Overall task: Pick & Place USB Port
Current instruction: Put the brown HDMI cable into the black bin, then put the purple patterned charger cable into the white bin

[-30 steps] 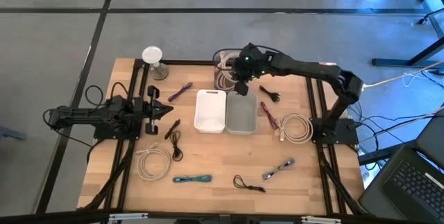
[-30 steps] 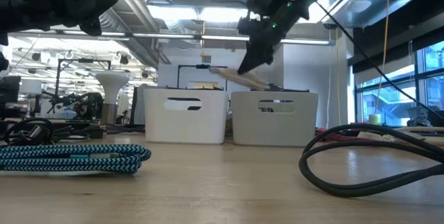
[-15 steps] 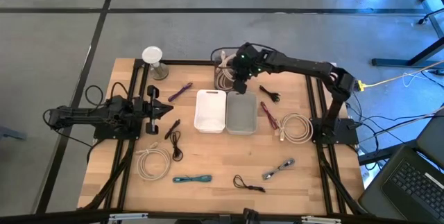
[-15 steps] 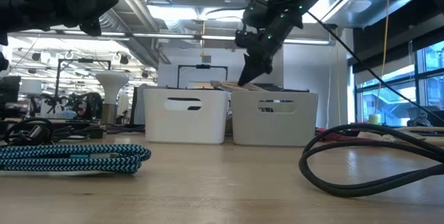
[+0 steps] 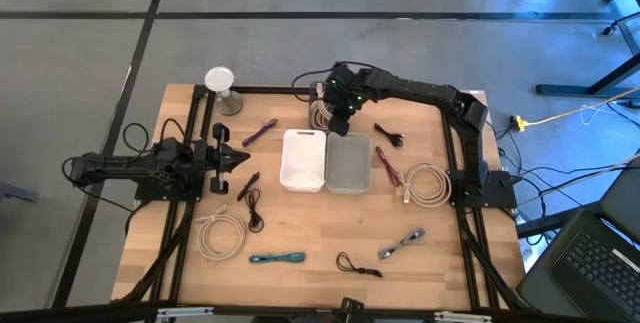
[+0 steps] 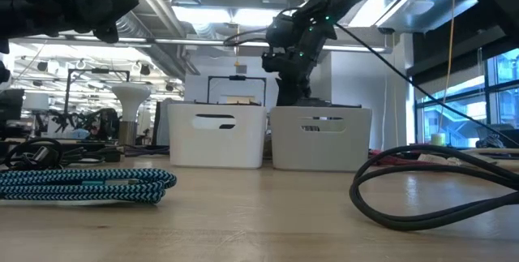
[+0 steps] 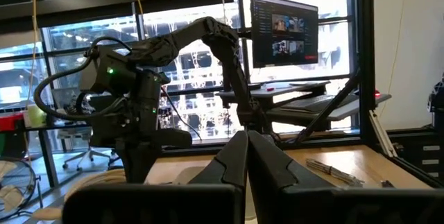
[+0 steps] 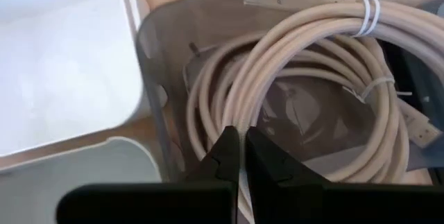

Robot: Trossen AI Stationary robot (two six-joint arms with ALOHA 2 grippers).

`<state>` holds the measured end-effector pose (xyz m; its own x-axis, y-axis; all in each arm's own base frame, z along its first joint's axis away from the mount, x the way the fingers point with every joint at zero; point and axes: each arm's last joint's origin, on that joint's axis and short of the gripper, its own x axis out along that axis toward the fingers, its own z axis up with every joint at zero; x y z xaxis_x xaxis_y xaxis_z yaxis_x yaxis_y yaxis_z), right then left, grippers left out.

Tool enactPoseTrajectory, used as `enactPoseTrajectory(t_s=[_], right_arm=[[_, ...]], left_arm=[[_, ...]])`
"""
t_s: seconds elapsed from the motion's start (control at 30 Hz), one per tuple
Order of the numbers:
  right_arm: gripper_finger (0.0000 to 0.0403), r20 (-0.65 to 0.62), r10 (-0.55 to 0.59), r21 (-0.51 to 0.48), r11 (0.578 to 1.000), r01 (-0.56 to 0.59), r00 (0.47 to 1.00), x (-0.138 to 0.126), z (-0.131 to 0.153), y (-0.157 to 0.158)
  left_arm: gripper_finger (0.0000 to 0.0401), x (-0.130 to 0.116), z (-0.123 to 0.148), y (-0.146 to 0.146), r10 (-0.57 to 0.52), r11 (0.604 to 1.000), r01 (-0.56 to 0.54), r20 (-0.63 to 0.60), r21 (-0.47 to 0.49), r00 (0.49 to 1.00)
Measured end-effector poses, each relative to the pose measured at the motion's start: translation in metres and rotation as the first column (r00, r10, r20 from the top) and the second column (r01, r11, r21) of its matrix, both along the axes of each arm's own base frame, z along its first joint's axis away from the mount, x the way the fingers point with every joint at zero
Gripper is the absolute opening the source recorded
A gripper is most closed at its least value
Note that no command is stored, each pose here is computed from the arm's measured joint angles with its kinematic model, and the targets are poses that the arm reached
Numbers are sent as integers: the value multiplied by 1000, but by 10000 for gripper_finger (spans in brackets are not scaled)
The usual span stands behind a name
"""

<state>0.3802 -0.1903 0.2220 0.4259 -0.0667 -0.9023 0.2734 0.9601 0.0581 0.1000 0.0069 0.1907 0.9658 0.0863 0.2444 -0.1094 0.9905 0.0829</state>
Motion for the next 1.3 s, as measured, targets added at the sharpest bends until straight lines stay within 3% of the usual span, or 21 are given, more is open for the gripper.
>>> enactPoseTrajectory(t_s=[0.3,0.43,0.63,0.97,1.17,1.3], right_arm=[[119,8,3,1,1000,-3,1000,3,0,5],[151,2,6,2,1000,-6,1000,3,2,8],[160,50,33,-31,999,-32,998,-6,38,28],[162,69,148,-16,989,-147,987,-39,108,118],[162,0,128,-111,986,-128,992,-65,127,169],[162,-4,127,-129,984,-127,992,-84,121,194]], left_arm=[[4,0,0,0,-1,1000,1,-1,0,1000],[4,0,-1,0,-1,1000,1,-15,-1,1000],[4,1,-4,0,0,1000,0,-44,-4,999],[4,1,-6,1,21,998,-25,-60,-62,998],[4,2,-14,3,89,990,-104,-142,-100,986],[5,2,-16,5,134,982,-153,-159,-115,978]])
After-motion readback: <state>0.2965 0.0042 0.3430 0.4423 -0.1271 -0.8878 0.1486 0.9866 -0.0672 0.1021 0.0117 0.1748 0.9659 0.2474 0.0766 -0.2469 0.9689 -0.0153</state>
